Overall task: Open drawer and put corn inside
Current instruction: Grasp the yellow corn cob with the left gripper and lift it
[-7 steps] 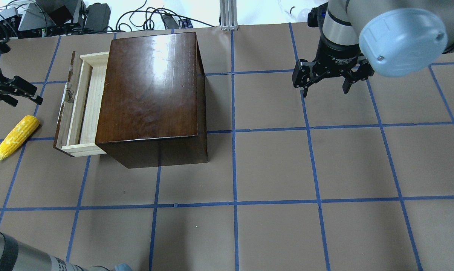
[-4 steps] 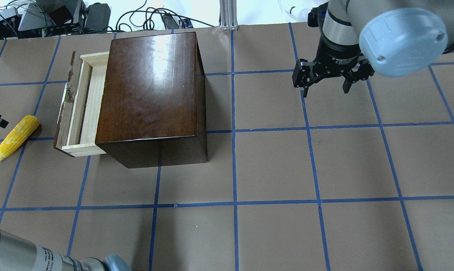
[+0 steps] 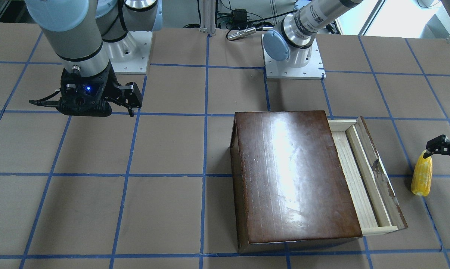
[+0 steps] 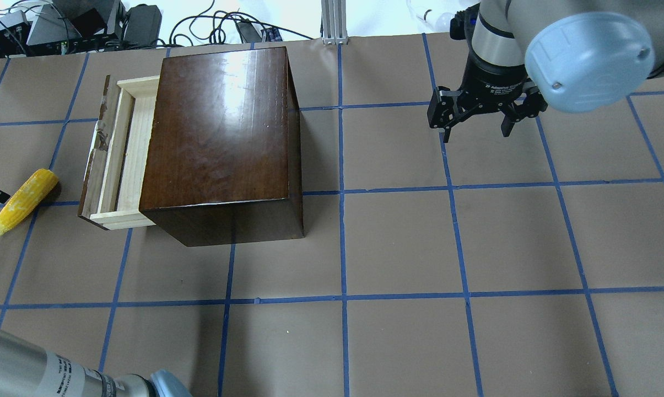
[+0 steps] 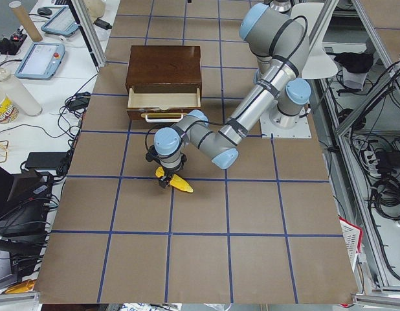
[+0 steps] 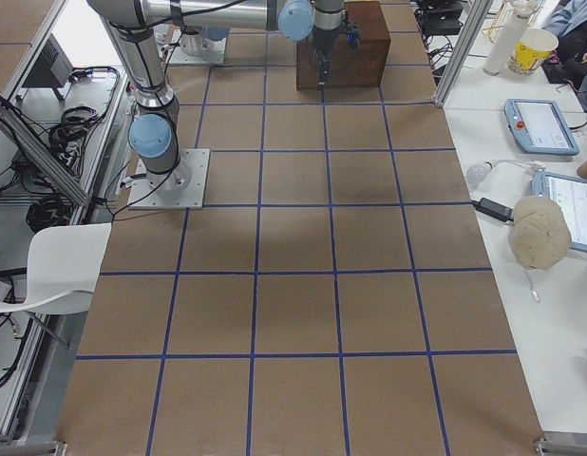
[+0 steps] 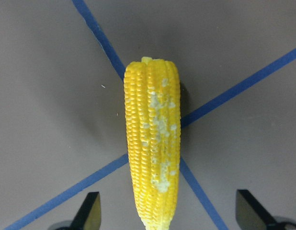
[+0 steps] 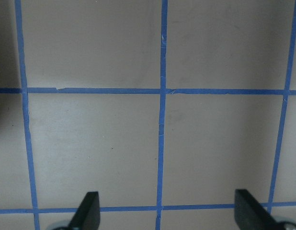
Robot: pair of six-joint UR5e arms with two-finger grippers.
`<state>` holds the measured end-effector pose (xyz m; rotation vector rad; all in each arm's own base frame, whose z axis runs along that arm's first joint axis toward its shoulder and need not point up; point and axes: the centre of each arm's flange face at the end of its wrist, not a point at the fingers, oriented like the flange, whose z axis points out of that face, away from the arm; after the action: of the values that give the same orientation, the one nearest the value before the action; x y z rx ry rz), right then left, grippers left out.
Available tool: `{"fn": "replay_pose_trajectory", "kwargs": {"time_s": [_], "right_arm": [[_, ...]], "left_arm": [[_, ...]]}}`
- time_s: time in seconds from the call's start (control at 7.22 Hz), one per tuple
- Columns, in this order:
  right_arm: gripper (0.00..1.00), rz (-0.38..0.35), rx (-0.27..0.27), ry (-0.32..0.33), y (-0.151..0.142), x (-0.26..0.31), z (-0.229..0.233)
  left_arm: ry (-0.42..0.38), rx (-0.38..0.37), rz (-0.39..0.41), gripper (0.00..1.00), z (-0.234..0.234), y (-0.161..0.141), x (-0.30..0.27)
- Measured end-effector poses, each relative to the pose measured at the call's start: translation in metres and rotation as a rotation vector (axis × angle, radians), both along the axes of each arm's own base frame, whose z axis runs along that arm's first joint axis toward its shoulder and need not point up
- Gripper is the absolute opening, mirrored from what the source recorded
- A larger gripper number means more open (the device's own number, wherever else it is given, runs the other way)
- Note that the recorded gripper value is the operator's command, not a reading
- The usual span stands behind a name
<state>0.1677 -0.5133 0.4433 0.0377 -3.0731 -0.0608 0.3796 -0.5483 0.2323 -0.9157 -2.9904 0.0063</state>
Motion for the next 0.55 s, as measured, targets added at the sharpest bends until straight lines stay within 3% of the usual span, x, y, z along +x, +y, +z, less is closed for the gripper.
{"fn": "replay_pose_trajectory", "kwargs": {"time_s": [0.42, 0.55], "right_arm": [[1.00, 0.000, -0.001, 0.000, 0.000, 0.000, 0.000], [1.00, 0.000, 0.000, 0.000, 0.000, 0.000, 0.000]], "left_arm": [[0.031, 0.009, -0.008, 0.88, -0.032, -0.007, -0.001], [0.045, 0.010, -0.010, 0.54, -0.039, -0.009, -0.002]]}}
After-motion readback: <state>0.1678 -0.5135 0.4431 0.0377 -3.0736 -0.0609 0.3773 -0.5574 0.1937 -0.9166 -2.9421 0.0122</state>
